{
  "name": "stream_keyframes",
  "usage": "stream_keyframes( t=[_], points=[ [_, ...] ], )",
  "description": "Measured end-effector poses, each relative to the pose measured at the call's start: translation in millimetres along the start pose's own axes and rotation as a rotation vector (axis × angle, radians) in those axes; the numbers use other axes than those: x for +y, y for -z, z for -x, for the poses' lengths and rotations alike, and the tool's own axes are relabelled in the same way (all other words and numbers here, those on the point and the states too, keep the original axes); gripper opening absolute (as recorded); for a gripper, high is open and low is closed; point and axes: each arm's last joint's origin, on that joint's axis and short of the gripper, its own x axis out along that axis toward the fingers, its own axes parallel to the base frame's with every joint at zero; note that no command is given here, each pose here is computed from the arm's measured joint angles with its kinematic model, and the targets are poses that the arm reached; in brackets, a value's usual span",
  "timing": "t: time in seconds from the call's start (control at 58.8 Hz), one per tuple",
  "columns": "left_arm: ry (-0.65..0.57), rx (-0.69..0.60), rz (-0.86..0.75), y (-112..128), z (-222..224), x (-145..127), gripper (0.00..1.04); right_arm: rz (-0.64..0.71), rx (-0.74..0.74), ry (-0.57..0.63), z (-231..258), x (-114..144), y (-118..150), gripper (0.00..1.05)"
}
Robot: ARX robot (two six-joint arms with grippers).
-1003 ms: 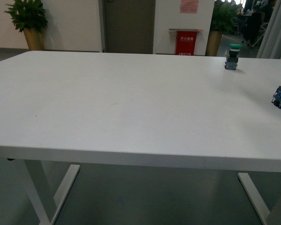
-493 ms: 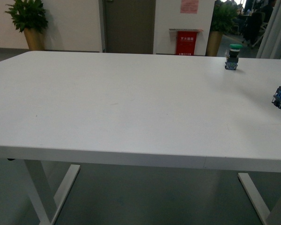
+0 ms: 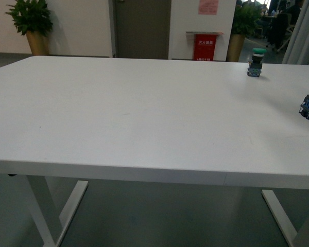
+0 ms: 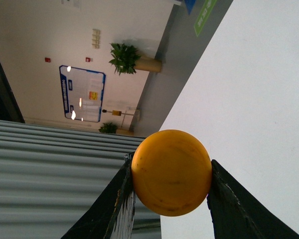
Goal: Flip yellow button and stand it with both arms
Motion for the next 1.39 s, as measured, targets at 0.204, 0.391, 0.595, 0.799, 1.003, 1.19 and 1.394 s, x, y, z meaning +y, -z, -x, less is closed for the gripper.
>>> stream_keyframes(
  t=[0.204, 0.391, 0.595, 0.799, 1.003, 1.19, 1.394],
  points=[
    [0.000, 0.032, 0.000, 4.6, 10.2, 0.0, 0.04, 0.000, 0.001, 0.003, -0.1, 0.1, 0.0, 0.36],
    [0.000, 0.008, 0.000, 2.9, 12.5, 0.0, 0.04, 0.002, 0.002, 0.006, -0.5, -0.1, 0.1, 0.36],
    [0.000, 0.006, 0.000, 2.8, 12.6, 0.0, 0.04, 0.004, 0.001, 0.004, -0.6, 1.2, -0.2, 0.36],
    [0.000, 0.006, 0.001, 2.8, 12.6, 0.0, 0.31, 0.100, -0.056, 0.081, -9.9, 8.5, -6.9, 0.36],
    [0.000, 0.006, 0.001, 2.8, 12.6, 0.0, 0.63, 0.480, -0.157, 0.235, -32.5, 34.5, -19.5, 0.36],
    [0.000, 0.006, 0.001, 2.8, 12.6, 0.0, 0.91, 0.962, -0.165, 0.346, -53.8, 63.7, -28.9, 0.36],
    [0.000, 0.006, 0.001, 2.8, 12.6, 0.0, 0.99, 1.434, 0.001, 0.569, -83.9, 54.8, -38.3, 0.36]
  ],
)
